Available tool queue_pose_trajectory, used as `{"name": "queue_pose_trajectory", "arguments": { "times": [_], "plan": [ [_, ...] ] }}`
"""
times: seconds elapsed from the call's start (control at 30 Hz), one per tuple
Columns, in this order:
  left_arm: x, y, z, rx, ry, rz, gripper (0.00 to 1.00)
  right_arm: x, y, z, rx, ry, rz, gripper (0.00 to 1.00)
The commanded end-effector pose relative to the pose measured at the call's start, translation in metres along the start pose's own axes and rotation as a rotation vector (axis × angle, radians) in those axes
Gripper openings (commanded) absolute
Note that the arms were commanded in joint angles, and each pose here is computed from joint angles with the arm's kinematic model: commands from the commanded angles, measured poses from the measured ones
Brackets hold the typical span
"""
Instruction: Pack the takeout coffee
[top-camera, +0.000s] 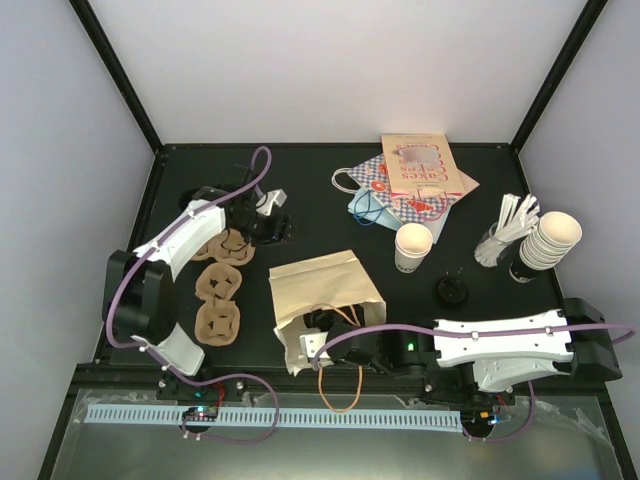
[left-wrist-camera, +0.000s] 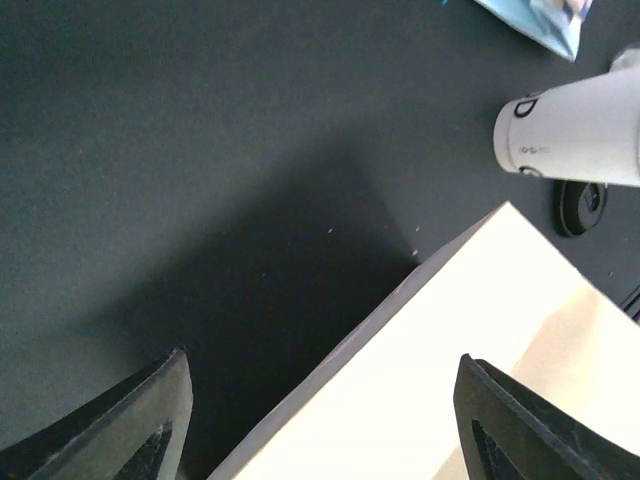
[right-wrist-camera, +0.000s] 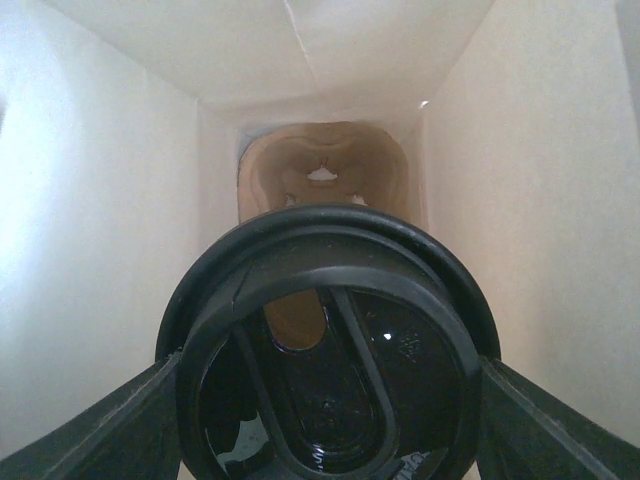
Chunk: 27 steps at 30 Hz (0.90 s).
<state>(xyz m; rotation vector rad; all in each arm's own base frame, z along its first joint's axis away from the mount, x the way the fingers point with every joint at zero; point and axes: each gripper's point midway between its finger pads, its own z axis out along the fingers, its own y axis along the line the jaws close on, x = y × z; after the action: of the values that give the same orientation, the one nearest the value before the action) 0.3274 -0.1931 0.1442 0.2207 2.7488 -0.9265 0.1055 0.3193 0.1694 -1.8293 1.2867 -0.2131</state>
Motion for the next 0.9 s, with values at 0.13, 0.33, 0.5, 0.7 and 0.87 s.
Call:
{"name": "queue_pose_trajectory", "arguments": {
  "times": [0.13,0.33,0.5,0.7,0.87],
  "plan": [
    [0.021,0.007,0.019,0.045,0.065,-0.045,0.68,-0.017,-0.007,0.012,0.012,-0.044,0.0,0.54],
    [0.036,0.01,0.026,0.054,0.102,-0.063,0.65,-0.022,-0.009,0.019,0.008,-0.053,-0.004,0.54],
    [0.043,0.012,0.03,0.062,0.117,-0.074,0.63,-0.023,-0.01,0.022,0.006,-0.057,-0.012,0.54],
    [0.048,0.013,0.033,0.071,0.13,-0.077,0.61,-0.027,-0.01,0.029,-0.003,-0.056,-0.021,0.54],
    [0.049,0.012,0.035,0.078,0.138,-0.078,0.59,-0.027,-0.012,0.036,-0.003,-0.044,-0.02,0.54]
  ]
}}
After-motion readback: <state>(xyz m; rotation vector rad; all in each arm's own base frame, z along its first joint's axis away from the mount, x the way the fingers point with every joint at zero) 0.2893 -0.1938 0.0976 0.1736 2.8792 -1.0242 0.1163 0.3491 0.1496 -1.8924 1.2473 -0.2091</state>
